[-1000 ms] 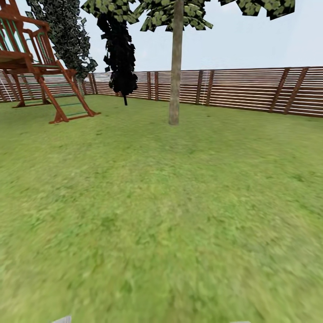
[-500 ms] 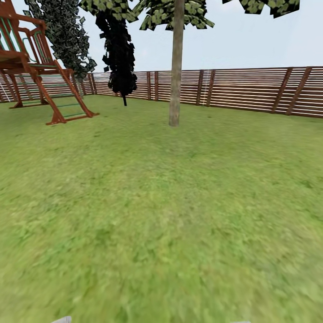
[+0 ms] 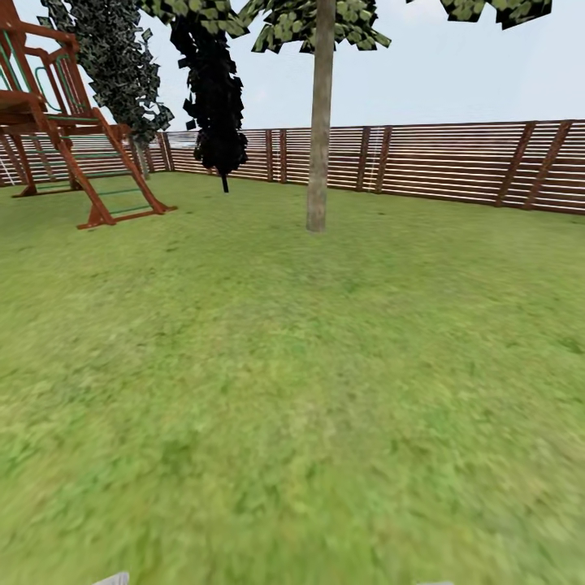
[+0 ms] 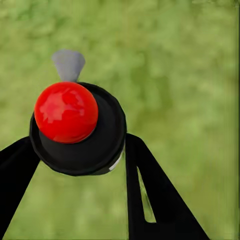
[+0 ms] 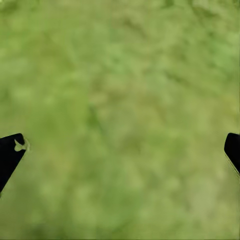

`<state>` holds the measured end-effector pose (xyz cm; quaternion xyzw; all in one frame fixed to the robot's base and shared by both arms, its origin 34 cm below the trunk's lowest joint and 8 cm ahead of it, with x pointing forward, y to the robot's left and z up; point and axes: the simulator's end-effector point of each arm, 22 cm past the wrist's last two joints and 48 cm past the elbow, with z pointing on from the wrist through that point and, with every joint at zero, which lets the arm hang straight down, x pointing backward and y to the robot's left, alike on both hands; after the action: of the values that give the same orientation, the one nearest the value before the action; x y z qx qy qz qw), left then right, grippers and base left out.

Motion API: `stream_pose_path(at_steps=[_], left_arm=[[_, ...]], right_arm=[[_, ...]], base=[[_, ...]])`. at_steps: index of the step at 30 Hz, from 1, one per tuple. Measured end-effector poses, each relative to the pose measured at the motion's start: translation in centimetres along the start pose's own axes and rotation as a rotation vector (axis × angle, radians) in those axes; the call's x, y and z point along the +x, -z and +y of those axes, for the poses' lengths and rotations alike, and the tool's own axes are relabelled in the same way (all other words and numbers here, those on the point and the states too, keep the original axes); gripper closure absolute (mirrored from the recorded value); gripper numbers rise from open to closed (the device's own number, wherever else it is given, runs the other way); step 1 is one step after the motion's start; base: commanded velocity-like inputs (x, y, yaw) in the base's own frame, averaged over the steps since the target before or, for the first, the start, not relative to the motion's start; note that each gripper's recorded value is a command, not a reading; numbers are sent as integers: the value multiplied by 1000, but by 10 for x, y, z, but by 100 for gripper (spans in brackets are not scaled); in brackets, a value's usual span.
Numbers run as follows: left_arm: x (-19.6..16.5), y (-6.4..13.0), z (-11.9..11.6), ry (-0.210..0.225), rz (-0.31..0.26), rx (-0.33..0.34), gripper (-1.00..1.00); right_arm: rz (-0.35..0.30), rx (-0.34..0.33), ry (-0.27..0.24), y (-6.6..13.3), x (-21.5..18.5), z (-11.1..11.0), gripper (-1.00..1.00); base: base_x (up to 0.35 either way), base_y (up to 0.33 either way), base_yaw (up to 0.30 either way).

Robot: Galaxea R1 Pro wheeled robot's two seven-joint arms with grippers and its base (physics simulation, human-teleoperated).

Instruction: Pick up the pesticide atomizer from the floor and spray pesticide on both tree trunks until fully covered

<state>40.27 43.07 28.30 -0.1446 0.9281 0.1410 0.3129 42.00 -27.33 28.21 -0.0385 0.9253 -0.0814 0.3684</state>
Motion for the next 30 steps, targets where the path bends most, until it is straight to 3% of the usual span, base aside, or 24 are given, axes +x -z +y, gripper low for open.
stream_pose_path(at_steps=[30], left_arm=[[0, 0, 0, -1, 0, 0, 100]], right_arm=[[0, 0, 0, 0, 0, 0, -100]], base=[[339, 0, 0]])
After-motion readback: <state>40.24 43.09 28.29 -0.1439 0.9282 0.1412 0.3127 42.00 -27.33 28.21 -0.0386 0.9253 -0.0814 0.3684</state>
